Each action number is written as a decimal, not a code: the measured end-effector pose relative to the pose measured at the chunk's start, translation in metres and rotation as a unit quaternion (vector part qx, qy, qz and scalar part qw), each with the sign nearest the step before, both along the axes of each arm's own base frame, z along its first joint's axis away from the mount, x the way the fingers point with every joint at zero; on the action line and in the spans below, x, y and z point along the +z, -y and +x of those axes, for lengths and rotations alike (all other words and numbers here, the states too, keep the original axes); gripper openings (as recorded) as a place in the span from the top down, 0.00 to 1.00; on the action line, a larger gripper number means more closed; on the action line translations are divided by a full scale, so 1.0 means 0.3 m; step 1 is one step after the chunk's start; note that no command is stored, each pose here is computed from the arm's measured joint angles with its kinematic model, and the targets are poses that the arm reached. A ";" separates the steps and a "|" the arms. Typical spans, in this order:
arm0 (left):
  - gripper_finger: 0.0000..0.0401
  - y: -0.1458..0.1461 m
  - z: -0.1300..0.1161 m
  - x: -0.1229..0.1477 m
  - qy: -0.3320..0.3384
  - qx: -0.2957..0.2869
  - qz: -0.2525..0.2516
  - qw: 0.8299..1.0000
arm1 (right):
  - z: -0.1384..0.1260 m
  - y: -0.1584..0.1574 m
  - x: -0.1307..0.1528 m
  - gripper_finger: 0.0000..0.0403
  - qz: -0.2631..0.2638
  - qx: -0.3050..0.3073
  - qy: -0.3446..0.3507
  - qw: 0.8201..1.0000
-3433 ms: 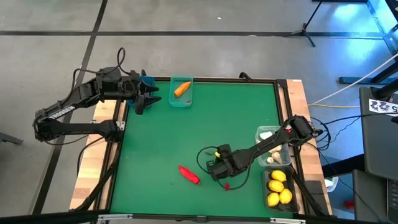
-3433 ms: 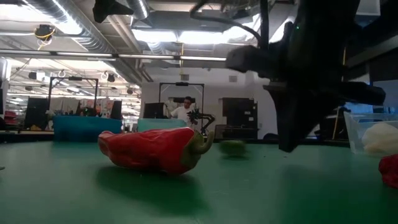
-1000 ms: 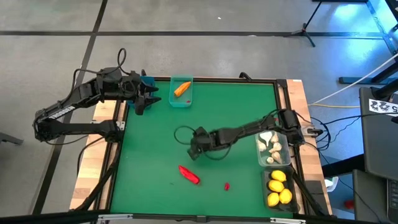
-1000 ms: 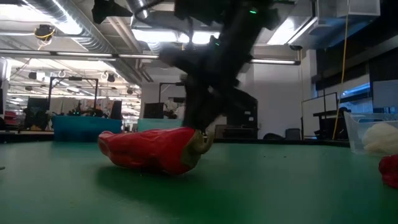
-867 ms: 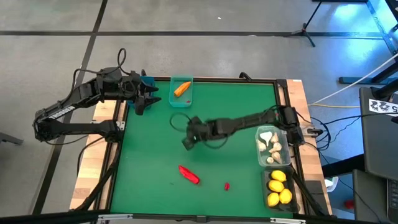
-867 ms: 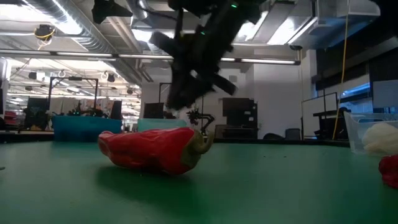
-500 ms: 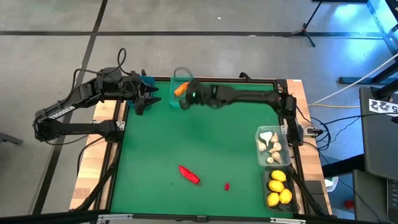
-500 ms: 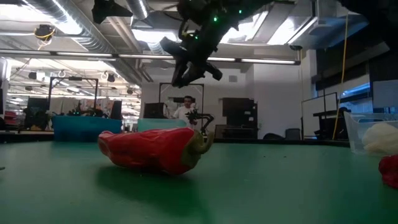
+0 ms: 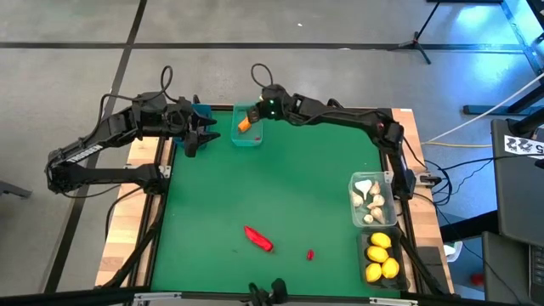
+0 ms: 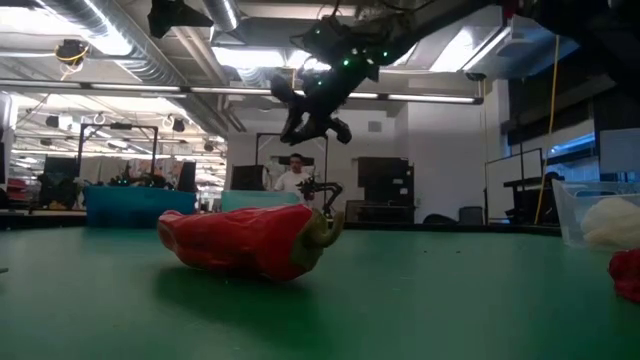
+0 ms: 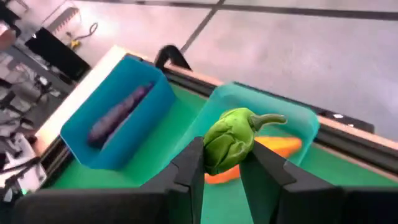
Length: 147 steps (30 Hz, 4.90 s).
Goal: Sort produce into baskets
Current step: Put the green chili pepper into the green bin, then put the red chili pepper into the green bin
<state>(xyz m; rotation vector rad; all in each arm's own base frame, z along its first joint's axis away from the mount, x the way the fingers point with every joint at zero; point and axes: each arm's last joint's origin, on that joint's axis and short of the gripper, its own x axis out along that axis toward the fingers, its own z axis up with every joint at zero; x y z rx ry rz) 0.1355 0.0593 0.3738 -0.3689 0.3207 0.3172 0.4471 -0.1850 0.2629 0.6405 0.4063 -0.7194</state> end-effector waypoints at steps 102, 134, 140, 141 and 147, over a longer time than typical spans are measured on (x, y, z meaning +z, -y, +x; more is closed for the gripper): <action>0.31 0.000 -0.001 -0.001 0.001 0.006 -0.012 1.000 | -0.380 -1.420 -0.372 0.66 0.216 0.124 -0.380 0.891; 0.31 0.000 -0.001 -0.001 -0.002 0.002 -0.001 1.000 | 0.072 -0.429 -0.107 0.76 0.036 0.130 -0.138 0.981; 0.31 0.000 -0.001 -0.001 -0.002 0.002 -0.001 1.000 | 0.080 -0.186 -0.062 0.76 0.007 0.079 -0.030 0.996; 0.31 0.000 -0.001 -0.001 -0.002 0.002 -0.001 1.000 | 0.079 -0.161 -0.064 0.76 0.006 0.078 -0.022 0.997; 0.31 0.000 -0.001 -0.001 -0.002 0.002 -0.001 1.000 | 0.073 -0.071 -0.099 0.73 0.004 0.086 -0.020 0.996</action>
